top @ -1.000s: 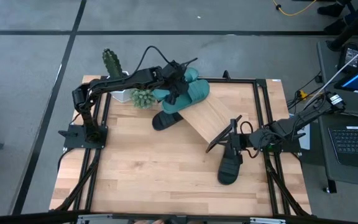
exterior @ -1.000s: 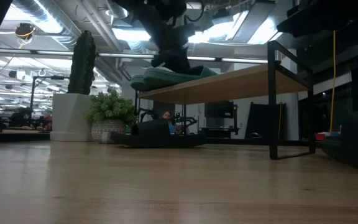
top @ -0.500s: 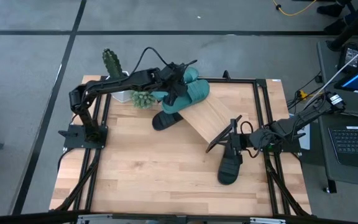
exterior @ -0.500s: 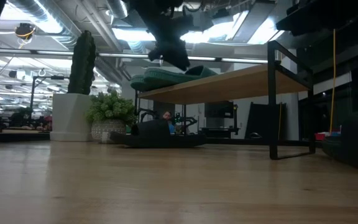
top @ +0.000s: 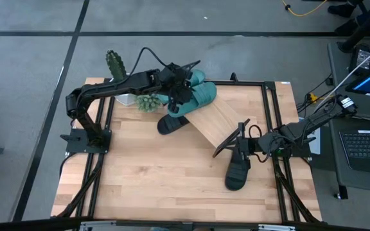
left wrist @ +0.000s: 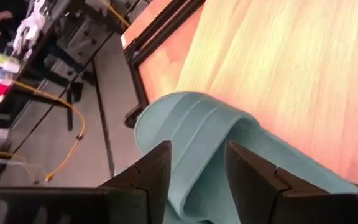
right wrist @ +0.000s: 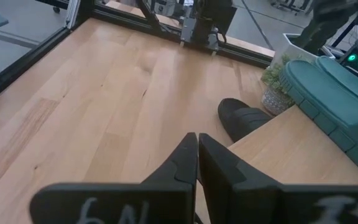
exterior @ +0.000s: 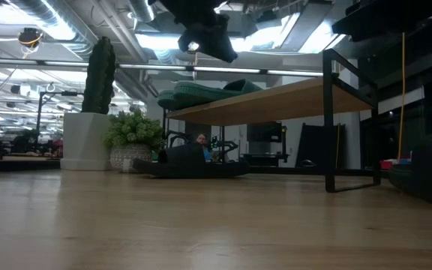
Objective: Pick and place slides into the shelf
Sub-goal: Put the green slides on the shelf
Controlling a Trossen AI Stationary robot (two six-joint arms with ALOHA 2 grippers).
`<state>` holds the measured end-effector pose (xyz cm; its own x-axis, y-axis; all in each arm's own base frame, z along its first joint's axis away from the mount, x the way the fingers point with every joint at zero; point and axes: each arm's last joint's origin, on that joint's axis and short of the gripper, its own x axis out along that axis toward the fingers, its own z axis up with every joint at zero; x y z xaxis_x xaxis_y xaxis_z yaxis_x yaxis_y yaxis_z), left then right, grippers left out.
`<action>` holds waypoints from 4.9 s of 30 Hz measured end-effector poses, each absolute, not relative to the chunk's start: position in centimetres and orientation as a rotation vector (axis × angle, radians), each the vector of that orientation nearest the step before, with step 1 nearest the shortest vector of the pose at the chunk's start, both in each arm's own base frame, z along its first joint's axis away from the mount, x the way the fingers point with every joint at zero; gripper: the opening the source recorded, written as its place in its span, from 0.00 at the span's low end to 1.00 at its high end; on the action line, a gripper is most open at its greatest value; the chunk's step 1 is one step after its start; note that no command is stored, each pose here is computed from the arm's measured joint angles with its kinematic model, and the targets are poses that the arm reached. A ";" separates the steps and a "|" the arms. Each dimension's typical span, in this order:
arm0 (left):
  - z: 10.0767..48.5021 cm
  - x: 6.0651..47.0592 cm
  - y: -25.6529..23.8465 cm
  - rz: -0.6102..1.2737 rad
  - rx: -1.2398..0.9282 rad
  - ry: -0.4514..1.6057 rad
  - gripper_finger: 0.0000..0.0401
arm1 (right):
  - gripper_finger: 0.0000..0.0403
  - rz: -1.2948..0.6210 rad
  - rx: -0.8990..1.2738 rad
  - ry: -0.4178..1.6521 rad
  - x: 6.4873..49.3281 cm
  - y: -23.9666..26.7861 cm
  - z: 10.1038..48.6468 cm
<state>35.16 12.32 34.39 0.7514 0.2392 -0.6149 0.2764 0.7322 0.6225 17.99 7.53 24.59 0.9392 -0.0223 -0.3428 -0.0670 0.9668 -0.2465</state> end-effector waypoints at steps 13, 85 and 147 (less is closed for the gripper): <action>34.8 35.8 11.7 -0.182 0.767 0.577 0.09 | 0.05 0.023 -0.256 0.344 18.0 7.5 24.7; 30.5 22.5 6.7 0.037 0.231 0.079 0.00 | 0.01 -0.211 -0.153 0.547 21.5 0.4 31.7; 30.0 21.9 8.3 0.145 0.236 0.131 0.00 | 0.01 -0.253 0.017 0.889 27.3 -12.5 27.0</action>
